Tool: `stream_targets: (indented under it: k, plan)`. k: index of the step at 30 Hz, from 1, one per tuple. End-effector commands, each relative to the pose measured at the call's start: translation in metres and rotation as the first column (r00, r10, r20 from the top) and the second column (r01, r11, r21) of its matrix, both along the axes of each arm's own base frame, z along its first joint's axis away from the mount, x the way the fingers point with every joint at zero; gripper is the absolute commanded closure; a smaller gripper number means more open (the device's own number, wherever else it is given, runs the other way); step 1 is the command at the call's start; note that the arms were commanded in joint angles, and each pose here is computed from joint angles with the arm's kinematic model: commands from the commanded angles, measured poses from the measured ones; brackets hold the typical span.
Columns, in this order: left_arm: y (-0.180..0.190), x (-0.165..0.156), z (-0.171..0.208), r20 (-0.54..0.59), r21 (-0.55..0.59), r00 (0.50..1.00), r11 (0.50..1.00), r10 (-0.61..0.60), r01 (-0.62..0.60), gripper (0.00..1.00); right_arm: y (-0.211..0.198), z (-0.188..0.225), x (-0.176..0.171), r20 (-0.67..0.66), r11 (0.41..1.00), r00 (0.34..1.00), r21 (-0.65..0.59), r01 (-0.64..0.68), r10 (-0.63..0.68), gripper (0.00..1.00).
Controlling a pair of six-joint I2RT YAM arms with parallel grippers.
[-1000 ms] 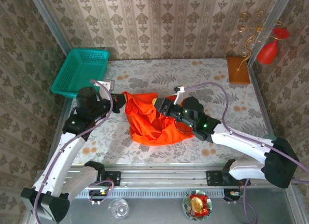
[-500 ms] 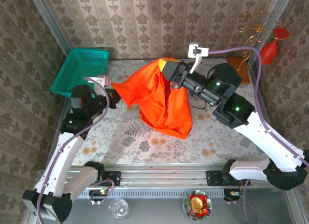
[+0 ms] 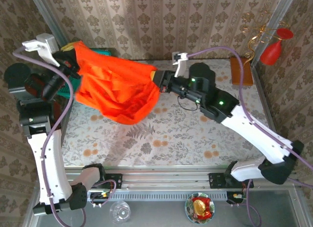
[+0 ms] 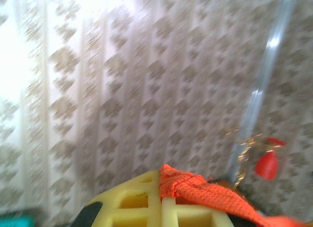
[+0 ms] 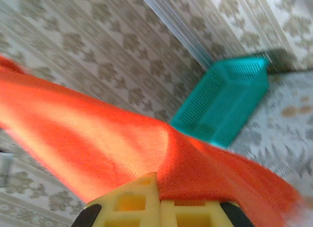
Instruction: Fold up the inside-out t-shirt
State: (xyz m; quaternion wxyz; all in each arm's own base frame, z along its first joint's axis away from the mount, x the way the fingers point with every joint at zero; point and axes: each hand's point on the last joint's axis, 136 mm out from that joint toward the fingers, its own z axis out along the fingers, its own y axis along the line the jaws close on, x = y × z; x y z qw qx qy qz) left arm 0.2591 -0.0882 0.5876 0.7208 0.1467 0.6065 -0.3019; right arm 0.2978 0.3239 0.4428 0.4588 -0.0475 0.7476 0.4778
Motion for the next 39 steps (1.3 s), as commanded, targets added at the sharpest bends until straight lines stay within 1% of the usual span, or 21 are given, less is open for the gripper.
stream_targets:
  k: [1,3,5,7,9,11,13,14,15,16,19,20,21,23,27,30,34,38,39]
  plan:
    - [-0.026,-0.004,0.003,0.002,-0.078,0.973,0.97,-0.229,0.228,1.0,-0.012,-0.001,-0.001,-0.039,0.998,0.999,-0.049,0.025,-0.027,1.0]
    - [-0.042,0.01,-0.034,-0.085,-0.116,0.953,0.953,-0.289,0.279,1.0,-0.038,-0.019,0.007,-0.046,0.985,0.99,-0.122,0.125,-0.131,1.0]
    - [-0.063,0.019,-0.078,-0.184,-0.089,0.934,0.952,-0.305,0.293,1.0,-0.071,-0.054,0.016,-0.102,0.951,0.96,-0.197,0.238,-0.261,1.0]
    - [-0.086,0.025,-0.124,-0.288,-0.048,0.908,0.952,-0.304,0.303,1.0,-0.102,-0.097,0.019,-0.208,0.926,0.92,-0.256,0.278,-0.333,1.0]
    - [-0.11,0.027,-0.171,-0.4,-0.021,0.863,0.945,-0.307,0.327,1.0,-0.129,-0.141,0.012,-0.317,0.908,0.868,-0.306,0.288,-0.382,1.0]
    - [-0.127,0.032,-0.207,-0.479,-0.017,0.826,0.944,-0.297,0.329,1.0,-0.148,-0.17,0.0,-0.359,0.885,0.831,-0.356,0.3,-0.425,0.85]
    - [-0.148,0.031,-0.236,-0.542,-0.027,0.776,0.929,-0.323,0.368,1.0,-0.16,-0.185,-0.013,-0.366,0.874,0.818,-0.379,0.305,-0.444,0.68]
    - [-0.153,0.031,-0.247,-0.565,-0.027,0.76,0.928,-0.321,0.372,1.0,-0.162,-0.188,-0.018,-0.366,0.875,0.82,-0.381,0.3,-0.44,0.64]
    - [-0.166,0.025,-0.256,-0.584,-0.023,0.738,0.916,-0.337,0.4,1.0,-0.162,-0.191,-0.023,-0.367,0.88,0.826,-0.376,0.289,-0.428,0.6]
    - [-0.173,0.024,-0.263,-0.601,-0.019,0.725,0.913,-0.337,0.408,1.0,-0.159,-0.193,-0.027,-0.371,0.892,0.837,-0.366,0.265,-0.402,0.56]
    - [-0.188,0.022,-0.277,-0.637,-0.008,0.694,0.904,-0.335,0.428,1.0,-0.14,-0.193,-0.037,-0.364,0.931,0.888,-0.328,0.161,-0.282,0.5]
    - [-0.192,0.022,-0.281,-0.65,-0.003,0.687,0.904,-0.326,0.427,1.0,-0.124,-0.19,-0.041,-0.336,0.945,0.919,-0.31,0.101,-0.208,0.48]
    - [-0.195,0.021,-0.284,-0.661,0.002,0.679,0.904,-0.32,0.428,1.0,-0.113,-0.188,-0.045,-0.308,0.948,0.937,-0.312,0.062,-0.162,0.47]
    - [-0.201,0.02,-0.287,-0.669,0.005,0.673,0.903,-0.317,0.431,1.0,-0.096,-0.189,-0.051,-0.254,0.935,0.962,-0.354,0.009,-0.105,0.45]
    - [-0.21,0.02,-0.291,-0.684,0.007,0.666,0.91,-0.298,0.414,1.0,-0.065,-0.189,-0.057,-0.176,0.896,0.984,-0.441,-0.056,-0.025,0.35]
    - [-0.216,0.018,-0.293,-0.69,0.001,0.662,0.915,-0.291,0.404,1.0,-0.046,-0.192,-0.053,-0.178,0.883,0.984,-0.461,-0.087,0.004,0.28]
    - [-0.223,0.018,-0.29,-0.686,-0.019,0.665,0.921,-0.295,0.389,1.0,-0.017,-0.196,-0.044,-0.214,0.891,0.976,-0.437,-0.12,0.027,0.18]
    - [-0.228,0.02,-0.288,-0.677,-0.047,0.675,0.932,-0.294,0.359,1.0,0.008,-0.203,-0.036,-0.264,0.906,0.964,-0.4,-0.137,0.03,0.13]
    - [-0.231,0.019,-0.288,-0.676,-0.055,0.672,0.93,-0.301,0.362,1.0,0.009,-0.21,-0.031,-0.279,0.901,0.96,-0.418,-0.116,-0.006,0.14]
